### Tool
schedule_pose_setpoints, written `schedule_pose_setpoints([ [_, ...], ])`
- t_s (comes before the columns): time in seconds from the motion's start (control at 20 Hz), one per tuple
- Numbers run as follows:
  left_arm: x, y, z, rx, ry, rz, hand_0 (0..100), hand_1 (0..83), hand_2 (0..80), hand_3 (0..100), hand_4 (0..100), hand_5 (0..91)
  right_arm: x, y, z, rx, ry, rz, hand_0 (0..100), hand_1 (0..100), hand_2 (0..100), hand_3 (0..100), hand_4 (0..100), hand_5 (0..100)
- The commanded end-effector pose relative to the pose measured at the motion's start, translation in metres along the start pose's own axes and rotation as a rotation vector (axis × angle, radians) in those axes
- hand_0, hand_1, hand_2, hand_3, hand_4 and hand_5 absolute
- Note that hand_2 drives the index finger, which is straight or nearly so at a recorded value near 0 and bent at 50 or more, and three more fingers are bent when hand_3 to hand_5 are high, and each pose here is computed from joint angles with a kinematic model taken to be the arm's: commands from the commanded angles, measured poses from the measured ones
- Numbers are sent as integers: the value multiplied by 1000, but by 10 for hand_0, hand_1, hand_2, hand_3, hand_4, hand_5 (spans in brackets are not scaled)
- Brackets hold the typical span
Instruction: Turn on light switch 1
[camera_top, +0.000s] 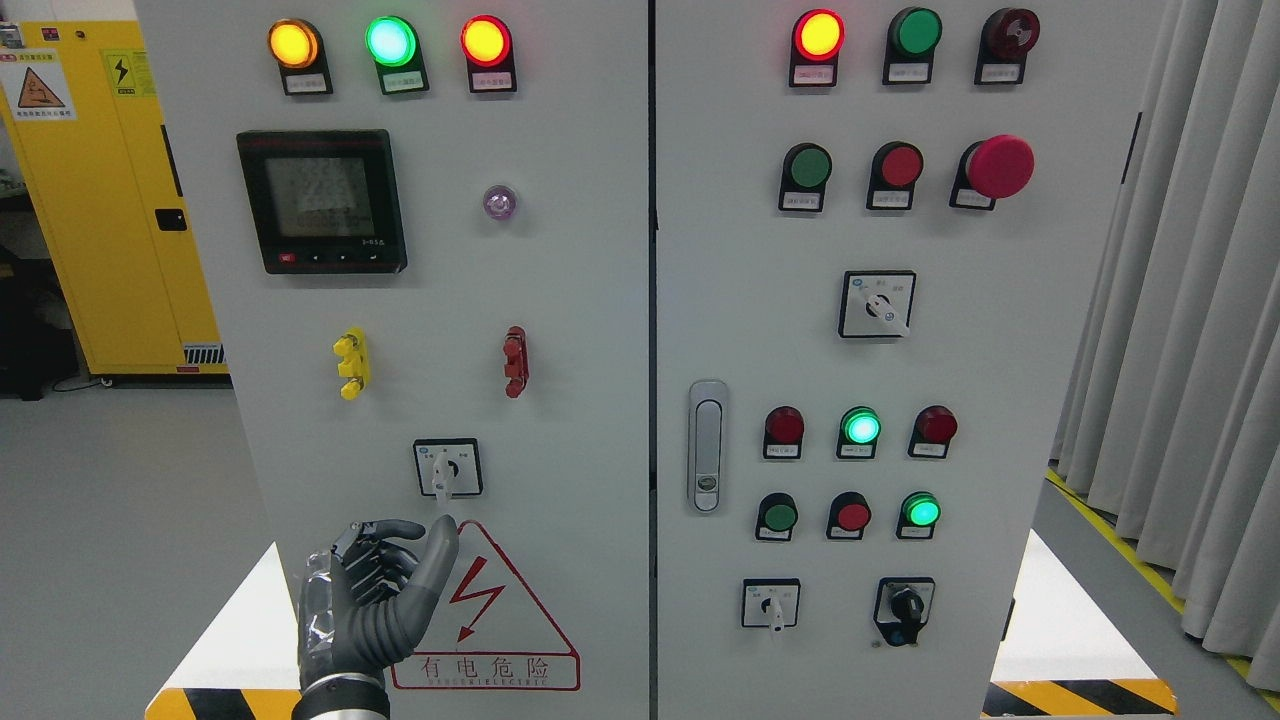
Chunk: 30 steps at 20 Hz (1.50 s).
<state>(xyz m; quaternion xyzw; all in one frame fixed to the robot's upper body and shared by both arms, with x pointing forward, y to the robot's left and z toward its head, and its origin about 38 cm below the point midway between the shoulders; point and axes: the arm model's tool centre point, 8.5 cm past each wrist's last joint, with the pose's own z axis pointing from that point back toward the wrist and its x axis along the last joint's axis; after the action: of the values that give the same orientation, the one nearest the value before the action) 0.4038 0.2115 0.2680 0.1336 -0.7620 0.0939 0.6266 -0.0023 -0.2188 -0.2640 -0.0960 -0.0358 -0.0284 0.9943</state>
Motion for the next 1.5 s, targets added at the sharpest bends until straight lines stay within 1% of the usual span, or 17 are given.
schedule_pose_setpoints([
  [0.0, 7, -4, -3, -1, -3, 9, 178, 695, 552, 853, 876, 844, 0, 0, 0, 1, -1, 0, 0, 500, 40, 0, 0, 0],
  [1.3, 16, -10, -13, -5, 23, 4, 167, 676, 559, 876, 882, 846, 0, 0, 0, 1, -1, 0, 0, 500, 40, 0, 0, 0],
  [1.45, 14, -11, -14, -5, 30, -1, 170, 673, 558, 877, 886, 870, 0, 0, 0, 1, -1, 0, 0, 500, 40, 0, 0, 0],
])
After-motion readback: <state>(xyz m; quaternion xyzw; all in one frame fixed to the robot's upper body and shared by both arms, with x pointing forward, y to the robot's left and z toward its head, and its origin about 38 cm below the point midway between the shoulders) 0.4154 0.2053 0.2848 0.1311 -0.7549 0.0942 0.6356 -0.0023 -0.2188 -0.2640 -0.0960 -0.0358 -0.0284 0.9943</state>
